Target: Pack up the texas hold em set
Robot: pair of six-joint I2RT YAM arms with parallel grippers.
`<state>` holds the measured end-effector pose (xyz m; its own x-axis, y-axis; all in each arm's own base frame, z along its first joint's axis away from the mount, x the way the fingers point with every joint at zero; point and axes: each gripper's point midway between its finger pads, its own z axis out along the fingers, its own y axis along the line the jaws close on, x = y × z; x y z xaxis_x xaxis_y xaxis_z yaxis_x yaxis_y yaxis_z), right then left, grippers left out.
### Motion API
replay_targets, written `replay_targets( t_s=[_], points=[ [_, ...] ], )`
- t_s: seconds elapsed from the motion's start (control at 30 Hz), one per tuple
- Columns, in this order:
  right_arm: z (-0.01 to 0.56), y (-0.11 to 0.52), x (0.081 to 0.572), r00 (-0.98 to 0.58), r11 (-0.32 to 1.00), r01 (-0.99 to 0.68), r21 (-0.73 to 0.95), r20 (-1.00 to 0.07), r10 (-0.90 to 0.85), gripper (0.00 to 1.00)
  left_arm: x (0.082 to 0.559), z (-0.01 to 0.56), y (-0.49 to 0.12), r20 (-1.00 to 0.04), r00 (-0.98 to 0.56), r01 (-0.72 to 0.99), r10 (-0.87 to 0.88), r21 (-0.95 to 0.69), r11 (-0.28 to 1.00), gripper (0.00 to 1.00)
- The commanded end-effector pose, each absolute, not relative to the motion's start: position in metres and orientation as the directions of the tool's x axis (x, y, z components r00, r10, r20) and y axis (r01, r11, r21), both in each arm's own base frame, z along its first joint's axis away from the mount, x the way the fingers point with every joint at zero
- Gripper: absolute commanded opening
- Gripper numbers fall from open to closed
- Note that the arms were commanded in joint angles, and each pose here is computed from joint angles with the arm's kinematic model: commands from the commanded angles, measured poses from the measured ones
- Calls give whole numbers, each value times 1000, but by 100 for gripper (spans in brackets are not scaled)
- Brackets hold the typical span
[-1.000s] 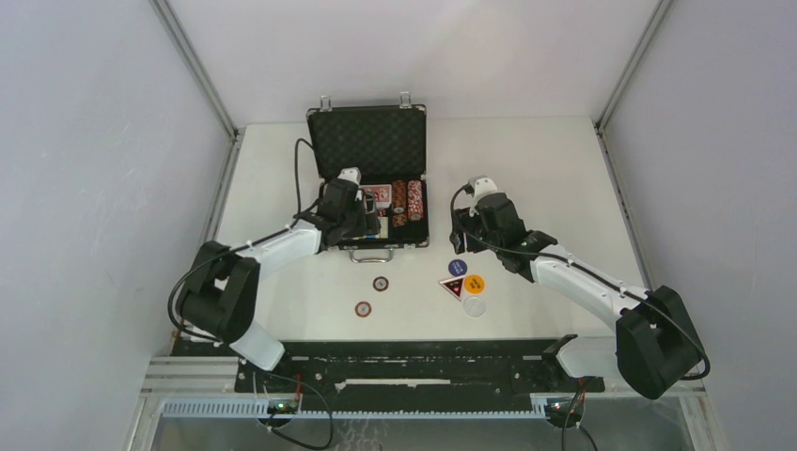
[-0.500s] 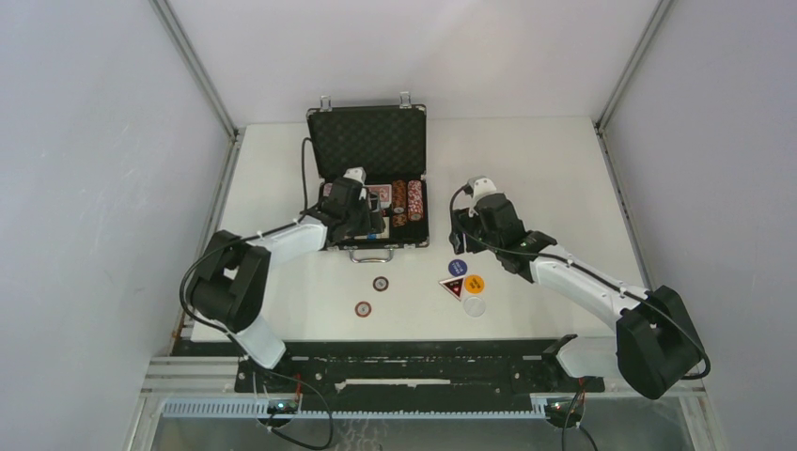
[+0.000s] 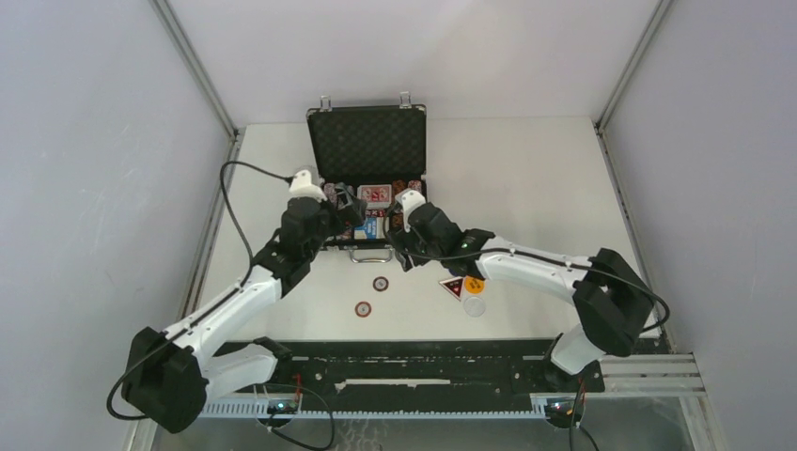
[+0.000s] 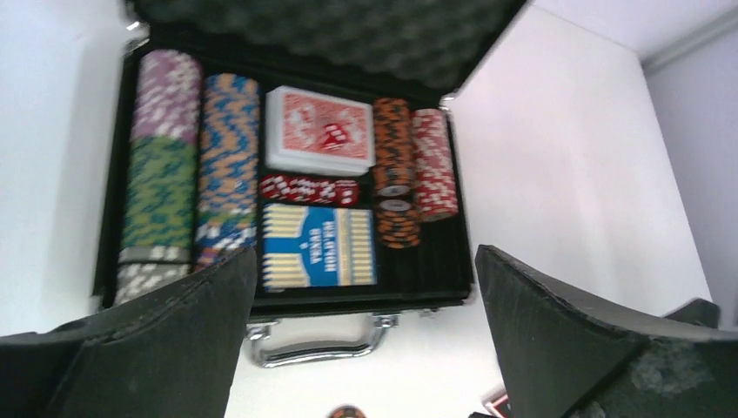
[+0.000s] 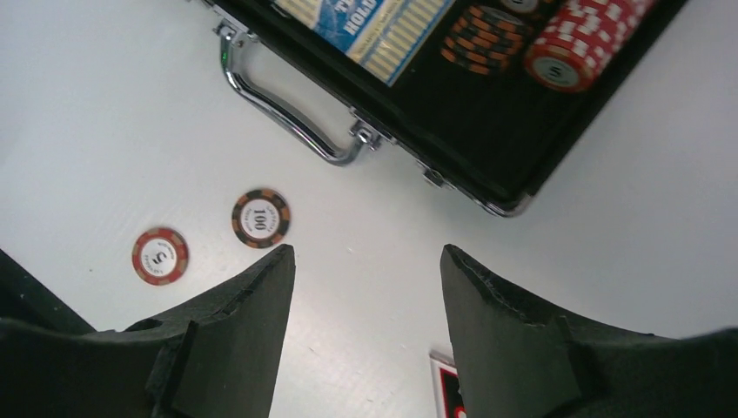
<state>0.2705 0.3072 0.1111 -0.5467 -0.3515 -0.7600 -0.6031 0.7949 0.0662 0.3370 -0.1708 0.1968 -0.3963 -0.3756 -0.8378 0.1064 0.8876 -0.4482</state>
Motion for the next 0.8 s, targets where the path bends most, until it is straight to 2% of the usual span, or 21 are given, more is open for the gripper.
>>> replay_targets(
  t_s=[0.0,0.23,0.43,0.5,0.57,0.67,0.77],
  points=[
    [122,344,269,-557,755,-641,139,-762,-332,71,332,155,-122,-786,-398,-107,-473,-472,875,100],
    [98,385,254,-541,715,-694,86,-717,-439,71,310,127,-122,-718,-449,-67,-532,-566,821,87],
    [83,408,243,-543,696,-711,94,-703,-459,71,296,93,-123,-586,-529,-84,-614,-683,725,57],
    [77,409,241,-552,698,-709,100,-695,-461,71,291,86,-124,-544,-545,-88,-638,-719,689,51],
    [71,410,239,-557,696,-711,100,-683,-472,71,288,80,-126,-523,-557,-91,-646,-734,673,52],
    [63,409,236,-562,694,-714,95,-668,-487,71,284,78,-130,-502,-571,-84,-649,-751,655,69],
    [57,408,233,-568,698,-711,85,-654,-499,71,279,76,-136,-462,-593,-77,-660,-783,617,79]
  ],
)
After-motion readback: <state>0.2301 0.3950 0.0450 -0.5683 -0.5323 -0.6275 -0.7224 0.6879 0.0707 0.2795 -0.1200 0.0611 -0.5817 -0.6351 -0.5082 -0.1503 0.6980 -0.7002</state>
